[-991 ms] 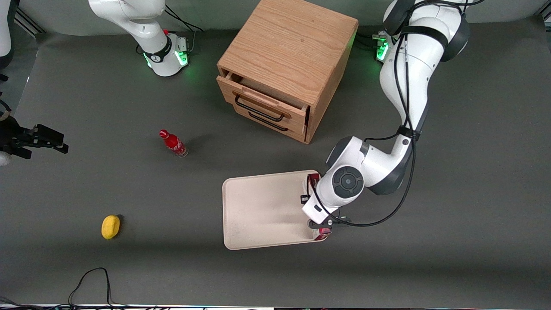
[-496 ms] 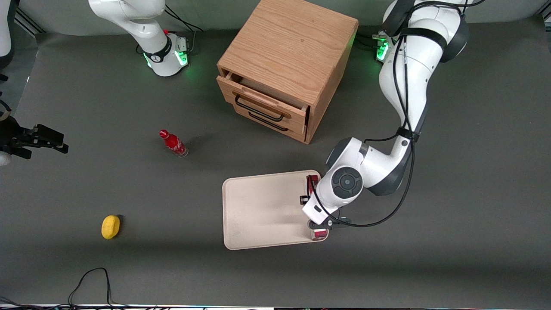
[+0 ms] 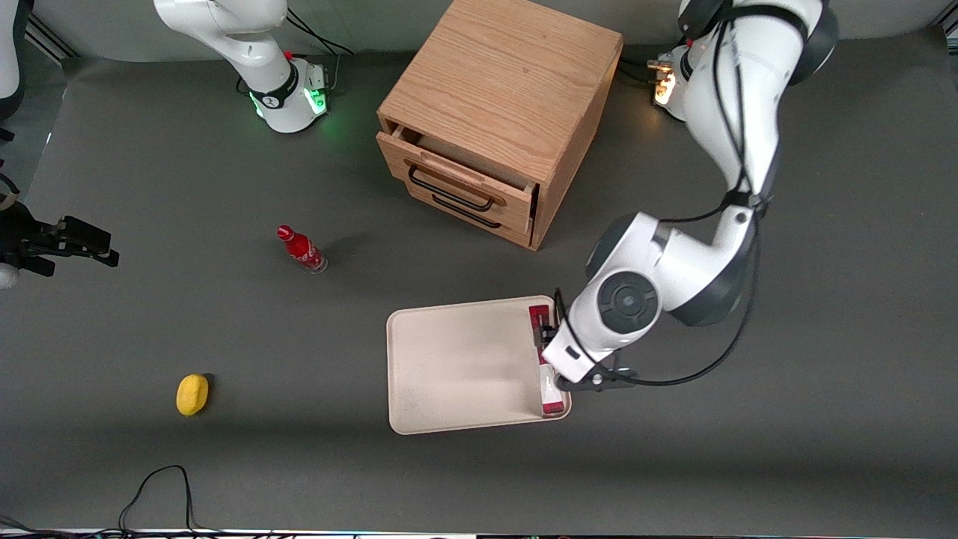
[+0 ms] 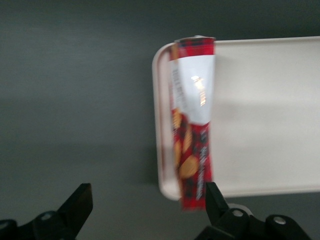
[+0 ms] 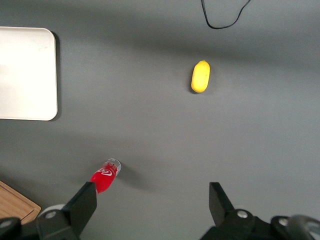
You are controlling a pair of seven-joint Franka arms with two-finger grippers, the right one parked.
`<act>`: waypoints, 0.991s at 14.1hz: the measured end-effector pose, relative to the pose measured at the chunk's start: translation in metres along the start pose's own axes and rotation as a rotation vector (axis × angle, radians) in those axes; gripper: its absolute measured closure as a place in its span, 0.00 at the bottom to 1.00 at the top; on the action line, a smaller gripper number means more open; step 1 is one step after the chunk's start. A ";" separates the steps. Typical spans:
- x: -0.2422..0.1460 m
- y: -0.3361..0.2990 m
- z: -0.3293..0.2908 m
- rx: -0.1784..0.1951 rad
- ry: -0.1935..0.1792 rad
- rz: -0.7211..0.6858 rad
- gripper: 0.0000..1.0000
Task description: Place red cookie box on tray
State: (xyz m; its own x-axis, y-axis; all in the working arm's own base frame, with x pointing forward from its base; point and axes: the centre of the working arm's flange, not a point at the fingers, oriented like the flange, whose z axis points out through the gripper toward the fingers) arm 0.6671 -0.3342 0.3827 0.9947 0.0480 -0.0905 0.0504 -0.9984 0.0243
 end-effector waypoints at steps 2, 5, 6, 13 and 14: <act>-0.012 -0.055 -0.056 0.037 -0.025 0.017 0.00; -0.035 -0.158 -0.126 0.067 -0.059 0.049 0.00; -0.045 -0.194 -0.145 0.069 -0.071 0.052 0.00; -0.123 -0.331 -0.204 0.074 -0.036 -0.035 0.00; -0.128 -0.335 -0.205 0.074 -0.025 -0.040 0.00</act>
State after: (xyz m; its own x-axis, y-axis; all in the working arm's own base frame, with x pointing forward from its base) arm 0.5412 -0.0004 0.5904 0.9895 0.0880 -0.1148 0.0824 -0.9952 -0.0529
